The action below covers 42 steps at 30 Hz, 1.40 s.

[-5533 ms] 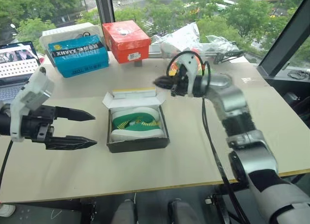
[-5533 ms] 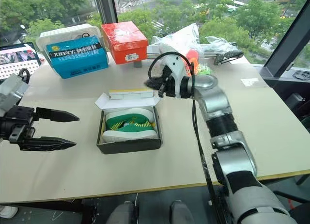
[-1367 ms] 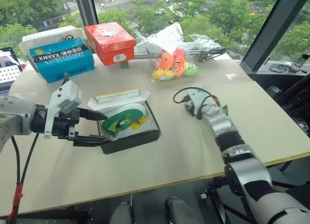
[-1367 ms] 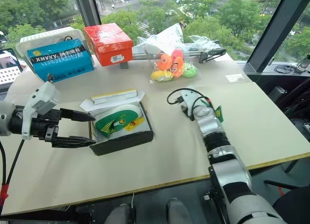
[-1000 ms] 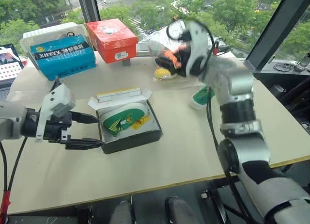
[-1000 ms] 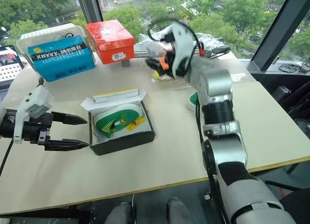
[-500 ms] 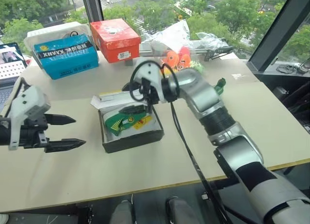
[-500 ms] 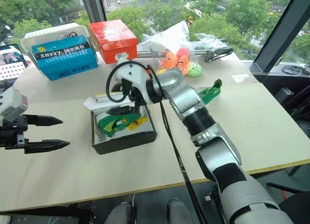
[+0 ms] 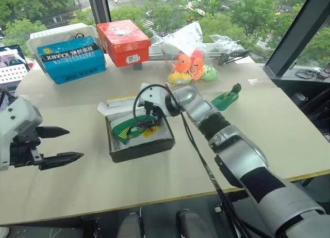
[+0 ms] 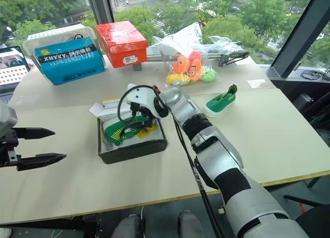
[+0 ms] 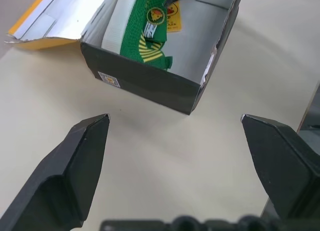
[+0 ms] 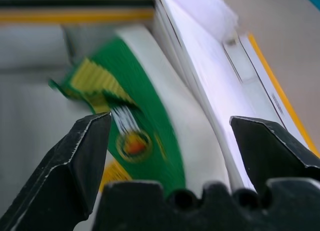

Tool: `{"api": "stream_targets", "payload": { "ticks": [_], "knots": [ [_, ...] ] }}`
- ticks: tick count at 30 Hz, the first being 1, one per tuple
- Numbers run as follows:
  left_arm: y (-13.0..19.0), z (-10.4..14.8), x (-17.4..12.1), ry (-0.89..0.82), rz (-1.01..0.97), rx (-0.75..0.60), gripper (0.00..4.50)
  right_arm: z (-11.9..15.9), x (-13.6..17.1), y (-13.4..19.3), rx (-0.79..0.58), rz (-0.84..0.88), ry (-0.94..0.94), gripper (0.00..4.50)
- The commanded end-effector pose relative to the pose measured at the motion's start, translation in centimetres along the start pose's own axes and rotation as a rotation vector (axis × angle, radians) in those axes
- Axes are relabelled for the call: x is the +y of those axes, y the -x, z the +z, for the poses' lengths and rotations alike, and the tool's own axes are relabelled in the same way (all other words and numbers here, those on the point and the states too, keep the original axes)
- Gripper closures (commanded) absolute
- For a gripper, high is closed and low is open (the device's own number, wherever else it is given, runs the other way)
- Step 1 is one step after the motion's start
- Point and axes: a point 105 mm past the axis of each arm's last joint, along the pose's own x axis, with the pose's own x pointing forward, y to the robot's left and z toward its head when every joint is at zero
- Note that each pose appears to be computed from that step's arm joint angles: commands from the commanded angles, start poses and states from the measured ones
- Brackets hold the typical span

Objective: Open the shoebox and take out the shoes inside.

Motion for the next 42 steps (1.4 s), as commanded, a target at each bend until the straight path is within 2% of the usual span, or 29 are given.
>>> {"api": "stream_targets", "payload": {
  "ticks": [1,8,23,29,42],
  "knots": [
    [0.5,0.8,0.2,-0.038,0.030,-0.019,0.00,1.4,-1.9,1.4,-0.028,-0.063,0.049,0.04],
    [0.0,1.3,0.5,-0.049,0.013,-0.035,0.00,0.4,-1.7,1.9,-0.021,-0.048,0.040,0.04],
    [-0.3,1.6,0.6,-0.062,-0.009,-0.040,0.00,3.5,-2.1,3.7,-0.113,-0.008,0.051,0.04],
    [-0.3,1.9,0.5,-0.072,-0.020,-0.051,0.00,1.8,-0.2,3.0,-0.049,0.075,0.044,0.04],
    [-0.1,2.3,0.4,-0.083,-0.034,-0.070,0.00,0.7,-0.2,2.3,-0.010,0.046,0.026,0.04]
  ]
}}
